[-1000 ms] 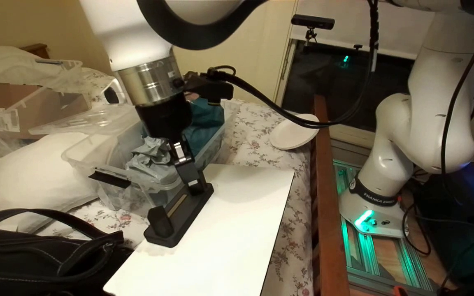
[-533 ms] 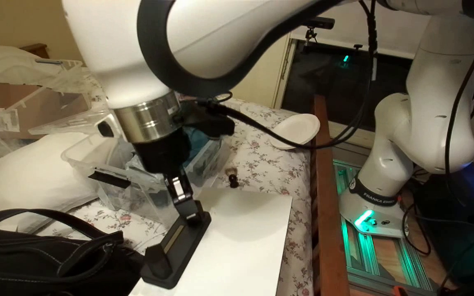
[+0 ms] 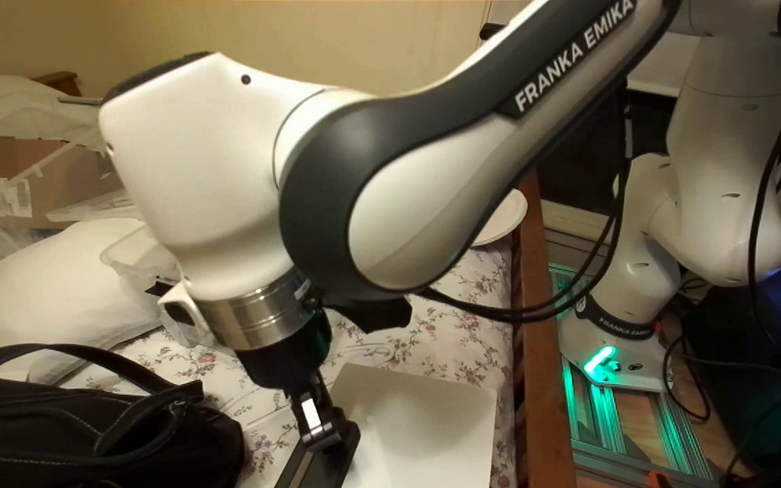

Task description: Remove the white board from the container and put it on the bed

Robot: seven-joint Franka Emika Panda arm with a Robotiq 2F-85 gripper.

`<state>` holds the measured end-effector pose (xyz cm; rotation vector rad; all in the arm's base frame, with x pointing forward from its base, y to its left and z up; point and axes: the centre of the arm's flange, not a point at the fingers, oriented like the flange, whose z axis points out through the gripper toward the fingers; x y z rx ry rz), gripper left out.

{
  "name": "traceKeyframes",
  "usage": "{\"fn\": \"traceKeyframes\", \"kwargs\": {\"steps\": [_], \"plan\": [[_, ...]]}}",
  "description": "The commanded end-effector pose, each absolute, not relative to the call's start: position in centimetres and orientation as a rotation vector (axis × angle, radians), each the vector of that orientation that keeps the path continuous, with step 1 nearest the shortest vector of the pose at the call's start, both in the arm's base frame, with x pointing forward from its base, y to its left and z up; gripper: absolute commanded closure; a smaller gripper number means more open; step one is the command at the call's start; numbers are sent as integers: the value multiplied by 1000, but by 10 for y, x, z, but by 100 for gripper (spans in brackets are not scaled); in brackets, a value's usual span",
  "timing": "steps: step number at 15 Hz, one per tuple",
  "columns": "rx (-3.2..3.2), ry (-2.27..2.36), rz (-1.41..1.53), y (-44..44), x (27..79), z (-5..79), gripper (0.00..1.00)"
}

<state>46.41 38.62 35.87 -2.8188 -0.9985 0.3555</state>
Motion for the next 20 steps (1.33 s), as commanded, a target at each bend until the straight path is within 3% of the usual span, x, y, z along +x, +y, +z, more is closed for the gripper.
{"fn": "traceKeyframes", "kwargs": {"steps": [1,10,11,15,16,20], "plan": [[-2941,-960,363,403,453,335,93],[-2943,-837,282,413,464,289,93],[-2942,-830,279,412,466,284,71],[-2943,-829,293,411,466,278,71],[-2943,-829,293,411,466,278,93],[-2936,-864,274,437,467,244,93]]}}
